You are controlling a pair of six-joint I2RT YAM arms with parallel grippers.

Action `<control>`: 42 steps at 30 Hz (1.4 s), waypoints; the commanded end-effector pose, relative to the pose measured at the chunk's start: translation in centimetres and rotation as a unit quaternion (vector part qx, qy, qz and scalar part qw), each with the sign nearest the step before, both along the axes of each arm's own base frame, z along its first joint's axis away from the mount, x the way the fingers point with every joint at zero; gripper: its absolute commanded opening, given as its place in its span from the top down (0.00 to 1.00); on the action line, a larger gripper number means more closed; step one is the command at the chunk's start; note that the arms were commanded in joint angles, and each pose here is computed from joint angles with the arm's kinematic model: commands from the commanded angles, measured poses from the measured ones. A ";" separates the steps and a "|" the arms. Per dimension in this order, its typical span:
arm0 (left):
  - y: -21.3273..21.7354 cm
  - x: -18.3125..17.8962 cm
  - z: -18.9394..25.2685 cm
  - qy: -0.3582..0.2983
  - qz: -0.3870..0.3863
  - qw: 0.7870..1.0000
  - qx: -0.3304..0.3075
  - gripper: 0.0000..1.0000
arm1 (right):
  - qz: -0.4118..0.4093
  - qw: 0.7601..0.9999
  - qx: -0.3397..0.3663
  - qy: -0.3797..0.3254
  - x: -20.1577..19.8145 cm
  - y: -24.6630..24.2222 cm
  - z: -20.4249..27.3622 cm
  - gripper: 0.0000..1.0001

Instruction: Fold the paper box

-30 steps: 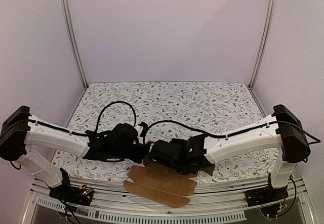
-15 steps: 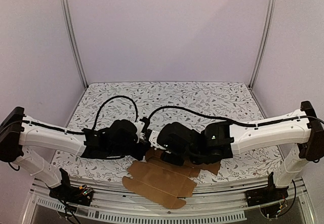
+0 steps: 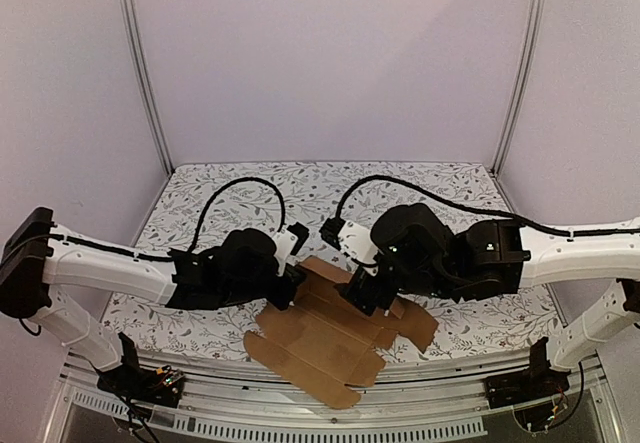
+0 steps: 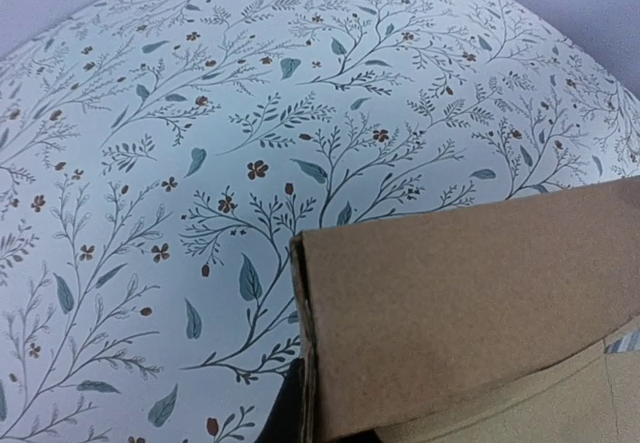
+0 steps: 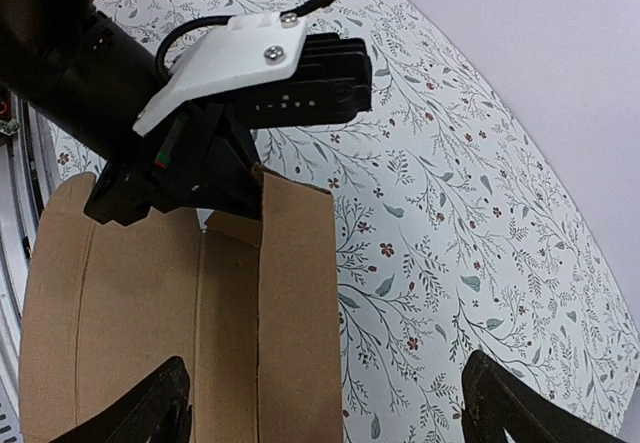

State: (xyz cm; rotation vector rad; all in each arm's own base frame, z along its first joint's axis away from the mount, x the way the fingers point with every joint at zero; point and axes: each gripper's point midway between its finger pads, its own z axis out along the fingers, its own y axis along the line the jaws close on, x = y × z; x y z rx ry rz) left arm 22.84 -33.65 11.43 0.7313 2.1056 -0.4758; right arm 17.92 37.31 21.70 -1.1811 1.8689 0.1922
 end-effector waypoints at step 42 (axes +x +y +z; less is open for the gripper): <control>-5.6 2.2 -3.1 -0.103 -0.093 0.988 -0.060 1.00 | -0.107 0.945 0.226 0.209 7.0 3.1 -8.1 1.00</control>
